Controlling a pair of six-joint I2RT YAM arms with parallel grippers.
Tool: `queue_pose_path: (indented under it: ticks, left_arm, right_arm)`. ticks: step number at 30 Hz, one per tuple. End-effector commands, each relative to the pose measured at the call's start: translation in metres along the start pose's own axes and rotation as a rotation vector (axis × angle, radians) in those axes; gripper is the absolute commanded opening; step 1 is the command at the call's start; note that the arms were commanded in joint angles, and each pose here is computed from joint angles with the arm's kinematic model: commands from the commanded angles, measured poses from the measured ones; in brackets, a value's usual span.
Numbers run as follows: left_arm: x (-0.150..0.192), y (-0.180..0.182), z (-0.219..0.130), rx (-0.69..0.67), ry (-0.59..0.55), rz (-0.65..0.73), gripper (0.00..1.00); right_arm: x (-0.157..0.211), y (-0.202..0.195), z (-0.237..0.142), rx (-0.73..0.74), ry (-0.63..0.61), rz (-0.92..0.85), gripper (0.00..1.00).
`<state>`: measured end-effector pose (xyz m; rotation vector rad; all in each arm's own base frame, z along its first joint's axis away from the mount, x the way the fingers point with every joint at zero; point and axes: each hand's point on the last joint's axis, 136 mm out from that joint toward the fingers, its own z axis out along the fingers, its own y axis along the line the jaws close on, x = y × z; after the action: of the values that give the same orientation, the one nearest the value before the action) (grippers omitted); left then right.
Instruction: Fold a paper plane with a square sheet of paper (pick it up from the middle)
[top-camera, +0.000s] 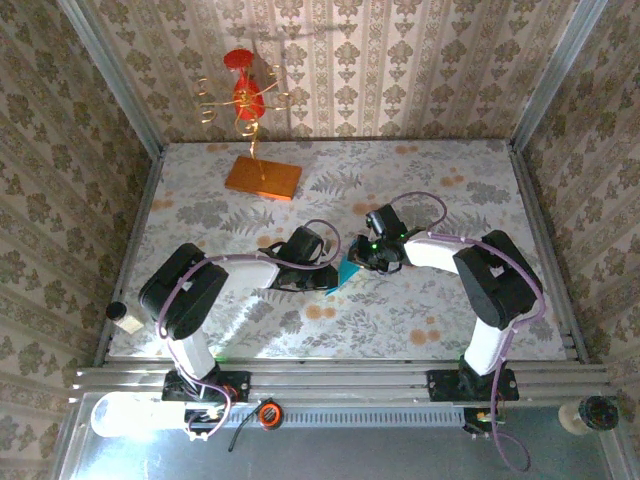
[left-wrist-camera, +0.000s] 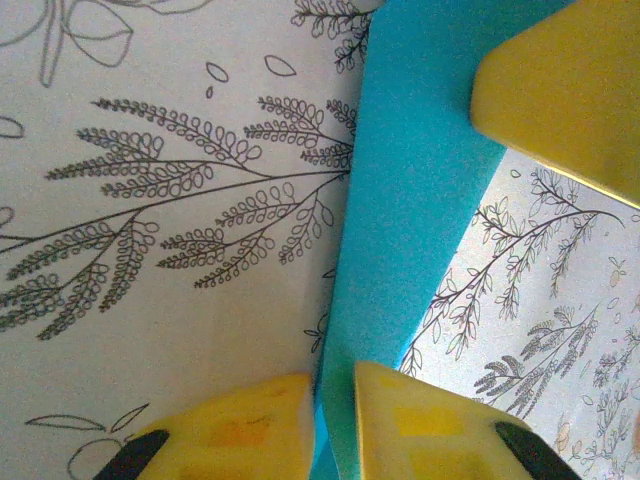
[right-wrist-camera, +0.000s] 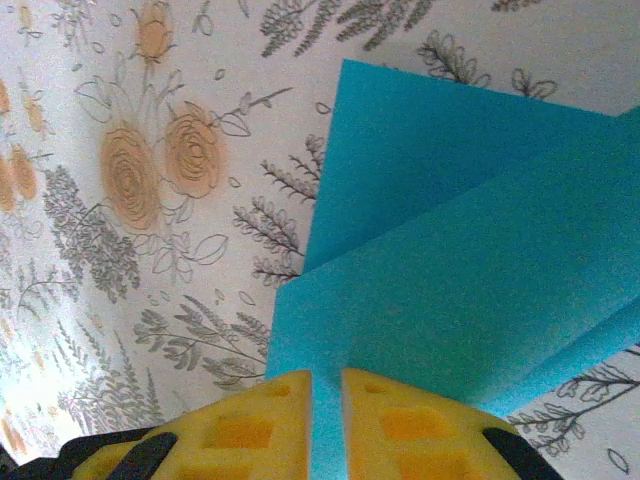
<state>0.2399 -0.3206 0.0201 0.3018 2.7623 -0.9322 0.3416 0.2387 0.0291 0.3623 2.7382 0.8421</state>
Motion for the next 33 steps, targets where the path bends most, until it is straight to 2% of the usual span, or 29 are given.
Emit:
queue_pose_path:
  ticks: [1,23,28,33]
  left_arm:
    - [0.030,0.019,0.018,-0.059,0.078,0.004,0.21]
    - [0.024,0.013,0.012,-0.043,0.056,0.004,0.21]
    - [0.014,0.004,-0.001,-0.023,0.015,0.007,0.22]
    - [0.001,-0.011,-0.020,0.017,-0.040,0.023,0.27]
  right_arm:
    - [0.001,-0.020,0.003,0.069,0.000,0.019,0.18]
    - [0.009,-0.032,0.015,0.052,0.036,0.032,0.19]
    - [0.012,-0.037,0.017,0.066,0.052,0.033,0.20]
    - [0.012,-0.036,0.016,0.061,0.063,0.024,0.20]
